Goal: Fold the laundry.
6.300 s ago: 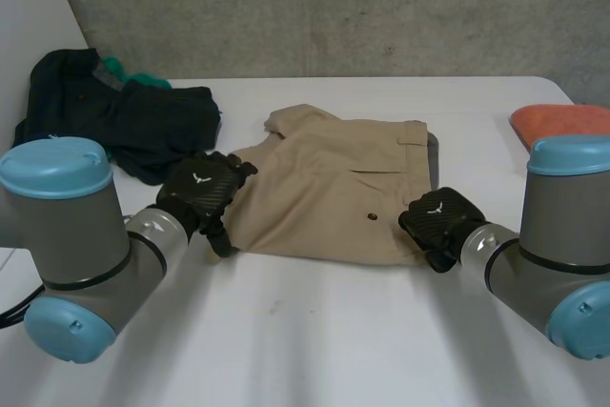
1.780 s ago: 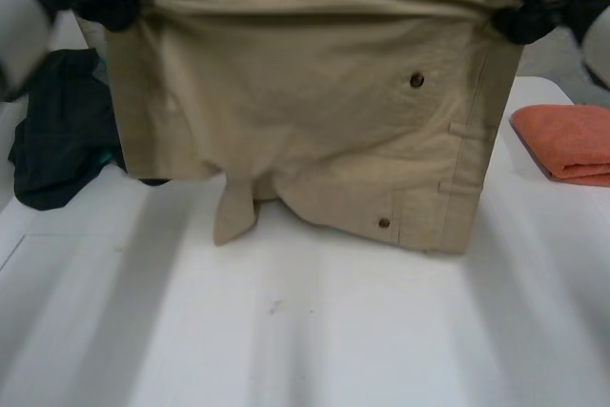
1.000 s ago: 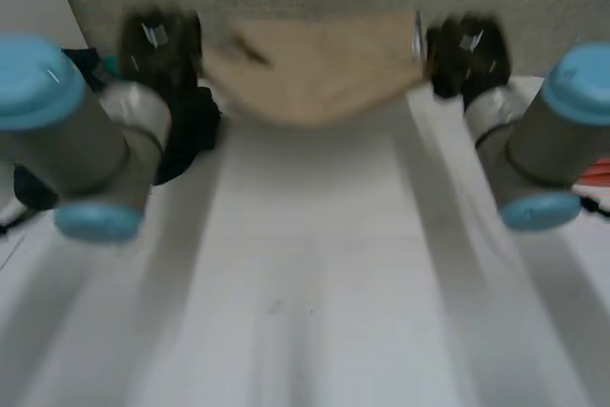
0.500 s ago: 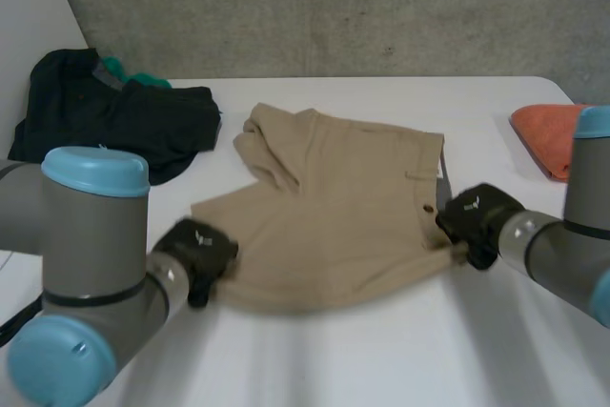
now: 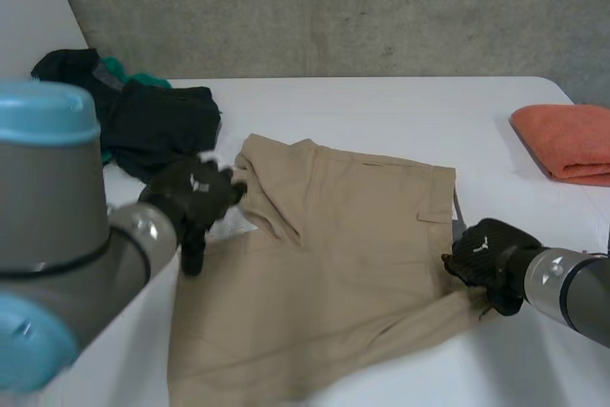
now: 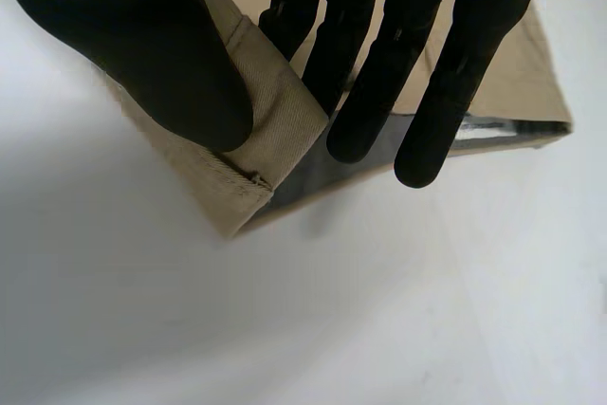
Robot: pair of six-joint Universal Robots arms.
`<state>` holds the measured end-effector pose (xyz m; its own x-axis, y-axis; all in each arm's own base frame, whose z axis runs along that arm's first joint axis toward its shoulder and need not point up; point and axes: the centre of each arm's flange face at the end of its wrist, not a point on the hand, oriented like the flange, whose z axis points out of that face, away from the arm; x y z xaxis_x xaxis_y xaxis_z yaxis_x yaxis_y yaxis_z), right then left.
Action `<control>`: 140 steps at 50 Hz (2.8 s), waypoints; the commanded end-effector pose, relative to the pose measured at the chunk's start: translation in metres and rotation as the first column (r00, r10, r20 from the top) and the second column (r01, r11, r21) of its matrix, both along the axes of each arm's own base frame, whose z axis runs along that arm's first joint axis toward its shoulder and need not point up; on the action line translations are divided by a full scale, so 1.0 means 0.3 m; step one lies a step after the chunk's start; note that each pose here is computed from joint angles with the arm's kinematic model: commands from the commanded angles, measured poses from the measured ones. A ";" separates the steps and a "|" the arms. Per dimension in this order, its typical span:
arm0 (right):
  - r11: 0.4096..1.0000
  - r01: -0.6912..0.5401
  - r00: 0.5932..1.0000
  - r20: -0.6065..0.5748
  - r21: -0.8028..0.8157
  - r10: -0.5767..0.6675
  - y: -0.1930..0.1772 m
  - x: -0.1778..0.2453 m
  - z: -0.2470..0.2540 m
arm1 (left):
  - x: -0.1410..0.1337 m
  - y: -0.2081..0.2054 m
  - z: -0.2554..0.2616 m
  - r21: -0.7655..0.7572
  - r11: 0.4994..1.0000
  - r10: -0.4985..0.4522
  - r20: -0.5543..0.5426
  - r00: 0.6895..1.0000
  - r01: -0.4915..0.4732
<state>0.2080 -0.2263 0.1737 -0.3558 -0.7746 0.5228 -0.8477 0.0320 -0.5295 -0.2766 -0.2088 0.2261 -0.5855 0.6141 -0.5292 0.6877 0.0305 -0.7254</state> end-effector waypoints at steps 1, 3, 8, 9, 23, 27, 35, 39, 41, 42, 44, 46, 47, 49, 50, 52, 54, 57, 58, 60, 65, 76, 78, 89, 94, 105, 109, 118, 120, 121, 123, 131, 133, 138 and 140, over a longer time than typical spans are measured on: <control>0.999 0.026 0.999 0.037 -0.036 -0.025 -0.032 0.015 -0.018 | -0.096 -0.224 -0.060 -0.066 0.994 -0.094 -0.126 0.988 0.086; 0.999 0.028 0.999 0.045 -0.033 -0.027 -0.035 0.020 -0.028 | -0.122 -0.289 -0.106 -0.064 0.992 -0.118 -0.132 0.984 0.110; 0.999 0.033 0.998 0.049 -0.009 -0.033 -0.035 0.025 -0.055 | -0.149 -0.402 -0.200 -0.047 0.991 -0.128 -0.116 0.985 0.123; 0.999 0.035 0.998 0.049 -0.003 -0.035 -0.037 0.026 -0.062 | -0.156 -0.429 -0.221 -0.052 0.991 -0.130 -0.099 0.987 0.126; 0.998 0.057 0.997 0.061 0.000 -0.057 -0.055 0.016 -0.080 | -0.185 -0.506 -0.338 -0.030 0.989 -0.145 0.018 0.989 0.146; 0.998 0.059 0.996 0.064 -0.005 -0.059 -0.058 0.014 -0.077 | -0.191 -0.502 -0.353 -0.027 0.989 -0.146 0.026 0.989 0.147; 0.998 0.062 0.996 0.065 -0.003 -0.062 -0.054 0.016 -0.079 | -0.129 -0.528 -0.272 -0.136 0.987 0.101 0.075 0.992 -0.090; 0.998 0.060 0.996 0.065 0.003 -0.060 -0.052 0.017 -0.084 | -0.097 -0.506 -0.248 -0.158 0.978 0.153 0.073 0.986 -0.140; 0.998 0.060 0.996 0.065 0.003 -0.060 -0.053 0.017 -0.085 | -0.090 -0.489 -0.254 -0.156 0.980 0.139 0.085 0.987 -0.125; 0.998 0.060 0.996 0.065 0.003 -0.060 -0.053 0.017 -0.085 | -0.086 -0.486 -0.262 -0.150 0.981 0.138 0.094 0.986 -0.123; 0.998 0.058 0.996 0.065 0.002 -0.058 -0.052 0.018 -0.083 | -0.068 -0.479 -0.268 -0.137 0.981 0.151 0.122 0.981 -0.134; 0.998 0.057 0.996 0.064 0.001 -0.057 -0.050 0.018 -0.083 | -0.056 -0.469 -0.269 -0.119 0.982 0.166 0.144 0.976 -0.149; 0.998 0.056 0.996 0.064 0.003 -0.056 -0.047 0.020 -0.084 | -0.043 -0.462 -0.263 -0.101 0.980 0.185 0.162 0.969 -0.170; 0.999 0.054 0.996 0.065 0.002 -0.054 -0.045 0.022 -0.082 | -0.038 -0.453 -0.251 -0.088 0.980 0.193 0.171 0.966 -0.180; 0.999 0.053 0.997 0.065 0.003 -0.053 -0.044 0.023 -0.084 | -0.038 -0.447 -0.242 -0.083 0.979 0.196 0.170 0.966 -0.184; 0.999 0.051 0.997 0.064 0.003 -0.051 -0.041 0.025 -0.086 | -0.041 -0.434 -0.212 -0.082 0.977 0.206 0.157 0.966 -0.195; 0.999 0.049 0.997 0.063 0.005 -0.049 -0.039 0.026 -0.087 | -0.044 -0.433 -0.195 -0.088 0.976 0.210 0.134 0.969 -0.199; 0.999 0.049 0.997 0.063 0.008 -0.049 -0.036 0.027 -0.090 | -0.045 -0.454 -0.162 -0.118 0.970 0.223 0.074 0.972 -0.213; 0.999 0.049 0.997 0.063 0.010 -0.049 -0.034 0.026 -0.091 | -0.045 -0.459 -0.159 -0.121 0.969 0.223 0.060 0.973 -0.215; 0.999 0.049 0.997 0.063 0.011 -0.049 -0.033 0.026 -0.093 | -0.044 -0.474 -0.162 -0.121 0.971 0.211 0.034 0.977 -0.206; 0.999 0.048 0.997 0.064 0.012 -0.049 -0.032 0.025 -0.098 | -0.060 -0.488 -0.200 -0.091 0.986 0.144 0.012 0.990 -0.142; 0.999 0.048 0.997 0.059 0.019 -0.049 -0.032 0.026 -0.113 | -0.058 -0.510 -0.325 -0.009 0.996 0.090 0.093 0.992 -0.090; 0.999 0.048 0.997 0.058 0.020 -0.049 -0.033 0.025 -0.114 | -0.053 -0.503 -0.337 0.009 0.996 0.088 0.104 0.991 -0.089; 0.999 0.050 0.997 0.061 0.016 -0.051 -0.032 0.024 -0.108 | 0.013 -0.494 -0.235 -0.087 0.956 0.288 0.125 0.949 -0.279; 0.999 0.043 0.997 0.063 0.008 -0.043 -0.022 0.029 -0.099 | 0.013 -0.466 -0.247 -0.100 0.953 0.301 0.181 0.936 -0.287; 0.999 0.038 0.997 0.063 0.005 -0.038 -0.014 0.033 -0.093 | -0.020 -0.430 -0.172 -0.135 0.952 0.293 0.136 0.947 -0.275; 0.999 0.038 0.997 0.065 0.004 -0.039 -0.013 0.032 -0.091 | -0.020 -0.447 -0.142 -0.139 0.956 0.271 0.071 0.960 -0.259; 0.999 0.036 0.997 0.065 0.004 -0.037 -0.011 0.032 -0.092 | -0.027 -0.482 -0.201 -0.045 0.987 0.156 0.005 0.988 -0.156; 0.999 0.037 0.997 0.064 0.009 -0.038 -0.010 0.032 -0.096 | -0.022 -0.486 -0.235 -0.013 0.989 0.148 0.020 0.989 -0.148; 0.999 0.037 0.997 0.065 0.007 -0.038 -0.010 0.032 -0.094 | -0.019 -0.488 -0.245 -0.004 0.989 0.149 0.026 0.989 -0.149; 0.999 0.036 0.997 0.063 0.011 -0.037 -0.009 0.032 -0.098 | -0.011 -0.489 -0.270 0.019 0.989 0.149 0.037 0.988 -0.150; 0.999 0.031 0.998 0.063 0.015 -0.032 -0.004 0.036 -0.101 | 0.004 -0.505 -0.303 0.027 0.987 0.158 0.042 0.987 -0.159; 0.999 0.029 0.998 0.062 0.014 -0.030 -0.003 0.037 -0.101 | 0.008 -0.514 -0.308 0.020 0.987 0.160 0.040 0.986 -0.161; 0.999 0.029 0.998 0.062 0.014 -0.030 0.000 0.037 -0.101 | 0.013 -0.532 -0.323 0.009 0.990 0.142 0.048 0.989 -0.143; 0.999 0.031 0.998 0.060 0.015 -0.032 0.000 0.035 -0.102 | 0.011 -0.531 -0.332 0.015 0.991 0.128 0.050 0.990 -0.129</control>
<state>0.2190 -0.2267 0.1432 -0.4100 -0.7704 0.4883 -0.8120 0.0645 -0.5801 -0.2737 -0.3650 0.1311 -0.6495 0.5311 -0.5442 0.7047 0.1515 -0.6931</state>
